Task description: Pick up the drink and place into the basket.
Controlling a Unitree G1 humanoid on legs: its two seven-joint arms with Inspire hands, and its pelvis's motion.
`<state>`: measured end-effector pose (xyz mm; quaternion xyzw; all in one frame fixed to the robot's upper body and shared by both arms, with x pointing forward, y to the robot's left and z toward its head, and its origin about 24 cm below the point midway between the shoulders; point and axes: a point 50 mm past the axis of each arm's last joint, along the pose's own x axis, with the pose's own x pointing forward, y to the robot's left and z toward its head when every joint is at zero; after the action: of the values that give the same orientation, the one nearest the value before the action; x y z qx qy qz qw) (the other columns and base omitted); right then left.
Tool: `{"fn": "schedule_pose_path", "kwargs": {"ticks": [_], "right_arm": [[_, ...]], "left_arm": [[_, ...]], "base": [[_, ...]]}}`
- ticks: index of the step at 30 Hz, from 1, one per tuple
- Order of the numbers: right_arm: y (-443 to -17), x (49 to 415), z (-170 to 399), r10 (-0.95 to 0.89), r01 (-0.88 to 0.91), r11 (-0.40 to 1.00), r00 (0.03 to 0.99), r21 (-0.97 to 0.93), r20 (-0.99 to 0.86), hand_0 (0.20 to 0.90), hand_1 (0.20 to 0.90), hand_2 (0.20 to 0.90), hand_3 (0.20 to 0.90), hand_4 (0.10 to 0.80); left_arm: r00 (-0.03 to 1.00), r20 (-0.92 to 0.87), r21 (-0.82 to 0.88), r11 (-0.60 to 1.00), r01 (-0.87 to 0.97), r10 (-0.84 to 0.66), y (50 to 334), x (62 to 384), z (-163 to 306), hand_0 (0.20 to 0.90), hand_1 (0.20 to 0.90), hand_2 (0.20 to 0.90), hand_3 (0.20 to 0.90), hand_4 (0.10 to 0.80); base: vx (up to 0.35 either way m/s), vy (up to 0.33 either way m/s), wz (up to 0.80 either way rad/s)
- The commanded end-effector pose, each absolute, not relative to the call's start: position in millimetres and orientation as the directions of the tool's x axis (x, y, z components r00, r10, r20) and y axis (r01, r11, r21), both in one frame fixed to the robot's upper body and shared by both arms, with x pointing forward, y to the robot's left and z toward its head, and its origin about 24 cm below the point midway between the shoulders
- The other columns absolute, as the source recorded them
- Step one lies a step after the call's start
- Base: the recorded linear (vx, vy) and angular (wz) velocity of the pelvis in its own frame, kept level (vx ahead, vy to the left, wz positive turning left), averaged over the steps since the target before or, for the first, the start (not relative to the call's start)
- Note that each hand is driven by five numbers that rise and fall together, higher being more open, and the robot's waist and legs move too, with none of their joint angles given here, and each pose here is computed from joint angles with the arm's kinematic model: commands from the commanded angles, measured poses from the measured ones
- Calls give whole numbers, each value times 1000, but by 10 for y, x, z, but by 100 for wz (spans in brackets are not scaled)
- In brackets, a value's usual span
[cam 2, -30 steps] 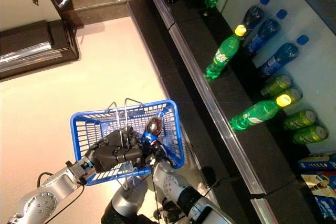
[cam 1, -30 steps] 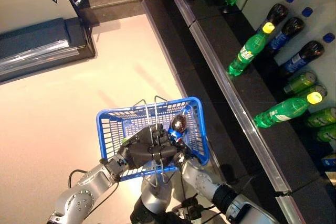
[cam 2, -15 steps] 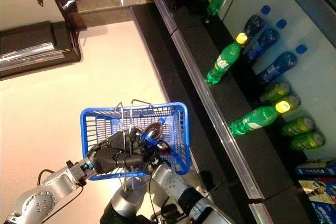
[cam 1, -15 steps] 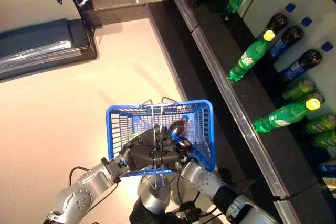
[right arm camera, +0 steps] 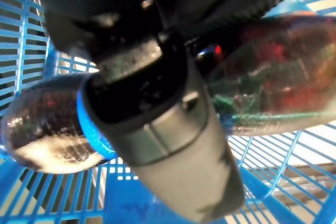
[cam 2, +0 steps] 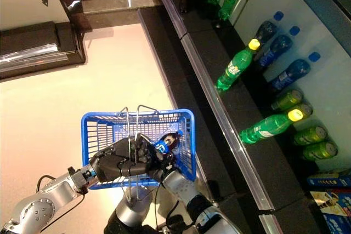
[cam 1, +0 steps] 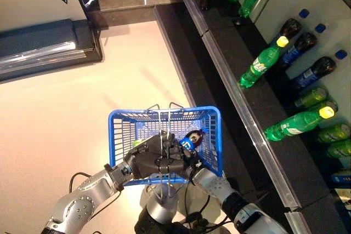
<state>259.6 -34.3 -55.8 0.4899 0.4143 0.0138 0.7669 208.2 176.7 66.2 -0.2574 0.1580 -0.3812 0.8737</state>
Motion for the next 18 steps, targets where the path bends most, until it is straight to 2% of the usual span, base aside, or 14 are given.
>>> {"fn": "schedule_pose_path", "kwargs": {"ticks": [1,8,18], "right_arm": [[56,2531,-413,551,300,433,658,850,-513,900,900,900,900,800],[54,2500,-432,533,277,441,684,854,-497,900,900,900,900,800],[21,2494,-242,513,154,417,774,896,-372,900,900,900,900,800]], "left_arm": [[163,598,-344,-67,937,-785,1203,1687,1664,300,300,300,200,100],[168,590,-355,-67,933,-790,1216,1677,1642,300,300,300,200,100],[186,581,-352,-38,935,-793,1308,1668,1610,300,300,300,200,100]], "base": [[19,-7,4],[0,0,0],[-2,-20,-1]]}}
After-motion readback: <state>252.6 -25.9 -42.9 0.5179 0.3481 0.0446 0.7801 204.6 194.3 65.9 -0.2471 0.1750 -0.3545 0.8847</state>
